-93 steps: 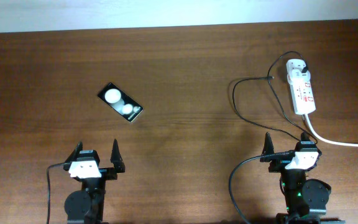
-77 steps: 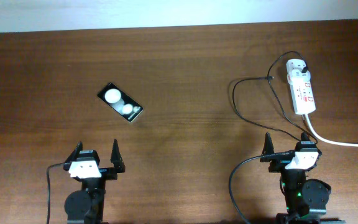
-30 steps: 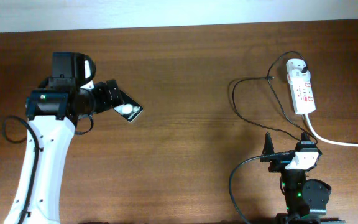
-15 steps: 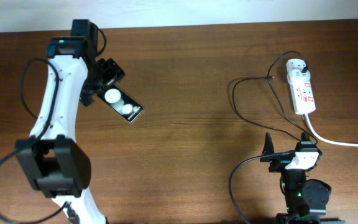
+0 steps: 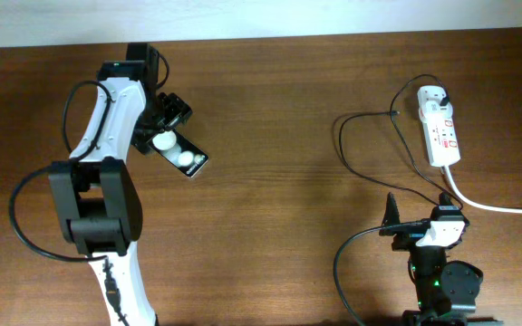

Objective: Plug charger to phone and switch on socket
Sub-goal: 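Reach the left gripper down over the black phone and grasp it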

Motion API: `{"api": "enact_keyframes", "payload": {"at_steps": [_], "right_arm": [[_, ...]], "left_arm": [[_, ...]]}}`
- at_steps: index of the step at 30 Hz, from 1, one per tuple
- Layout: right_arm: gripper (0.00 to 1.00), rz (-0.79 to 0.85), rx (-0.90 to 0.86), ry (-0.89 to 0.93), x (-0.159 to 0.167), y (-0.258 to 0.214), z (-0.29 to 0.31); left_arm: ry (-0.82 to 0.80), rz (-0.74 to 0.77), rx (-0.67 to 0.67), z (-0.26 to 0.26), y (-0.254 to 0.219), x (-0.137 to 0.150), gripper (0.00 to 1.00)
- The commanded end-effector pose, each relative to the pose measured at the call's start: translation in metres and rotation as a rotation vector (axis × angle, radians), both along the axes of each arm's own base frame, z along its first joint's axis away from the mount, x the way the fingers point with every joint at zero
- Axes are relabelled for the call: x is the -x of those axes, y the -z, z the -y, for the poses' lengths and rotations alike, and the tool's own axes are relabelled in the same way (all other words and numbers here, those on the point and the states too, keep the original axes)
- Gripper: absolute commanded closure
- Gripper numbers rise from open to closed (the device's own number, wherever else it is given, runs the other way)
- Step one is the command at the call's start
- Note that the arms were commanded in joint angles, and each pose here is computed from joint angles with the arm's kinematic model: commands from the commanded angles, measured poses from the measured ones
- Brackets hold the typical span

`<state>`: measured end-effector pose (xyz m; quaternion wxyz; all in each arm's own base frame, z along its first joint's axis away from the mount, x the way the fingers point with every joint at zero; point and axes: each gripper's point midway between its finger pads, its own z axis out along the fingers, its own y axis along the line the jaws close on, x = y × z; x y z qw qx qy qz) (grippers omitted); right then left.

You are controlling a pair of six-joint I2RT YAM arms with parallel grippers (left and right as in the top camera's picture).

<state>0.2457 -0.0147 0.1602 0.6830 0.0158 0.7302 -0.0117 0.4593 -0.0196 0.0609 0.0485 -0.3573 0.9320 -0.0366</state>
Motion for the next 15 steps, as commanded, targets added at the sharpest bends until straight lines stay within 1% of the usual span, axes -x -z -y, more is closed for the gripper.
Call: {"api": "enact_keyframes", "payload": {"at_steps": [1, 5, 15], "right_arm": [[0.01, -0.002, 0.0, -0.001, 0.0, 0.002, 0.0], [0.01, -0.002, 0.0, -0.001, 0.0, 0.002, 0.0], [0.01, -0.002, 0.0, -0.001, 0.0, 0.002, 0.0]], "left_arm": [[-0.011, -0.044, 0.0, 0.001, 0.025, -0.001, 0.01], [-0.011, -0.113, -0.002, 0.0, 0.055, 0.005, 0.01], [-0.011, -0.156, -0.003, 0.0, 0.079, 0.009, 0.01]]}}
